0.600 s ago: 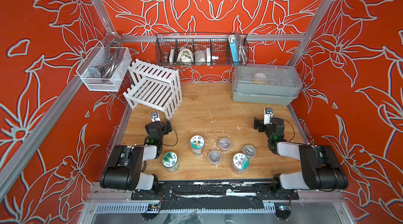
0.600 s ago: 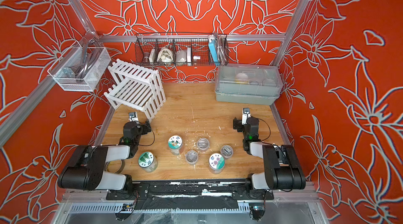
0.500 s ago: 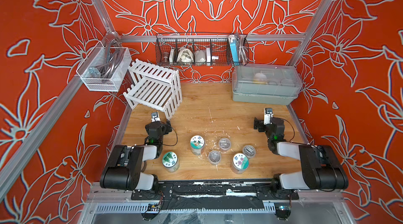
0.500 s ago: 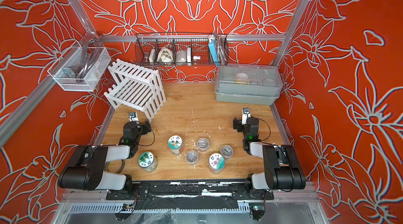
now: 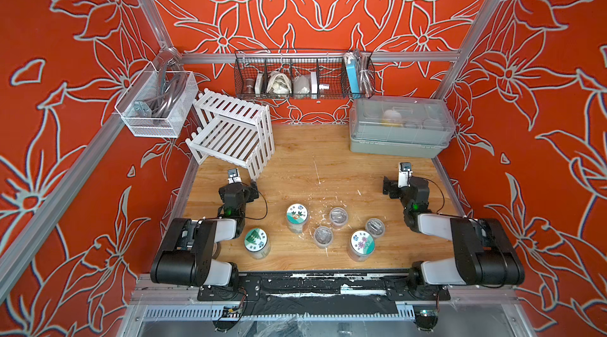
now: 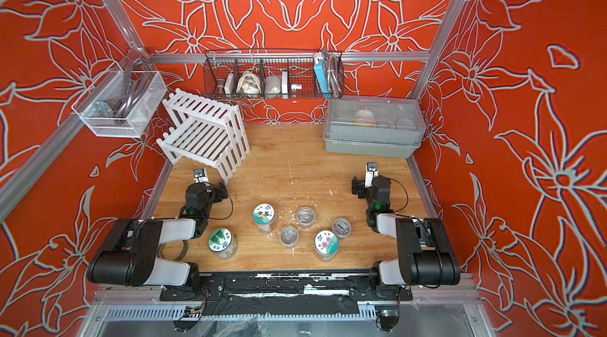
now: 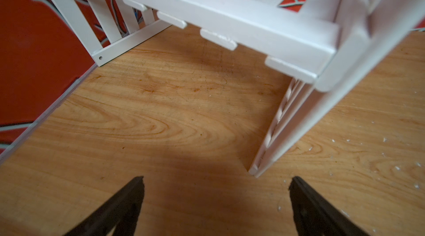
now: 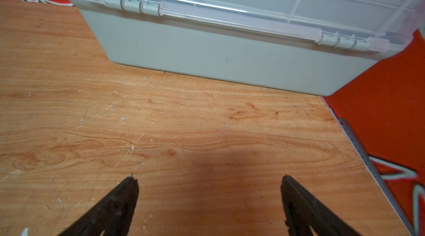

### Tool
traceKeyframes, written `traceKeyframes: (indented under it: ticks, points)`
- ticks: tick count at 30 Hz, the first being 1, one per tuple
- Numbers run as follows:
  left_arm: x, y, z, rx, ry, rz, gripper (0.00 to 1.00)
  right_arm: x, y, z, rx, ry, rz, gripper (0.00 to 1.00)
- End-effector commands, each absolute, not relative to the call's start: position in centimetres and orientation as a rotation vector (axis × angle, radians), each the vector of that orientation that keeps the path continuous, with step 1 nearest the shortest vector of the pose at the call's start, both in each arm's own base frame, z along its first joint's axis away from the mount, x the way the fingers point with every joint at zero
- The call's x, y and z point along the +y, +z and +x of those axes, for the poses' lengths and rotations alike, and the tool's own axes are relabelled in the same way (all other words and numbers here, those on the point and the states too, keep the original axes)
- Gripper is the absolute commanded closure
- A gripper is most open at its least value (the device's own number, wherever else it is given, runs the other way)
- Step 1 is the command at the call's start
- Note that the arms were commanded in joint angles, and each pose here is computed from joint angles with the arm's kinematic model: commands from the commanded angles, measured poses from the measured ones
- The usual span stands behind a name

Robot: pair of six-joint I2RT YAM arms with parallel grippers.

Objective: Place the seed container on the shelf
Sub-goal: Move the shelf to the center of the board.

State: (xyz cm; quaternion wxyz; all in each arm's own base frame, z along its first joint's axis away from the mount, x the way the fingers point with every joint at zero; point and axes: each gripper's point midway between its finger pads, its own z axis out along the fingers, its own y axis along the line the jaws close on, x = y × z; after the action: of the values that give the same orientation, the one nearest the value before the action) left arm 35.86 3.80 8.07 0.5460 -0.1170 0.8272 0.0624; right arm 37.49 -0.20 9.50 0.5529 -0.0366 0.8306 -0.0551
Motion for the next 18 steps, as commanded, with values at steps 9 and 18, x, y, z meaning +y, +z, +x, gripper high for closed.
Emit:
traceKeyframes:
  ticks: [9,18]
  points:
    - [4.6,12.9,33.4,1.871,0.169,-0.357,0.02,-2.0,14.2,36.7,2.008,-0.183,0.037,0.00]
    - [3.5,18.3,30.1,1.802,-0.096,-0.696,0.02,-0.3,20.6,34.6,2.063,0.128,0.324,0.00]
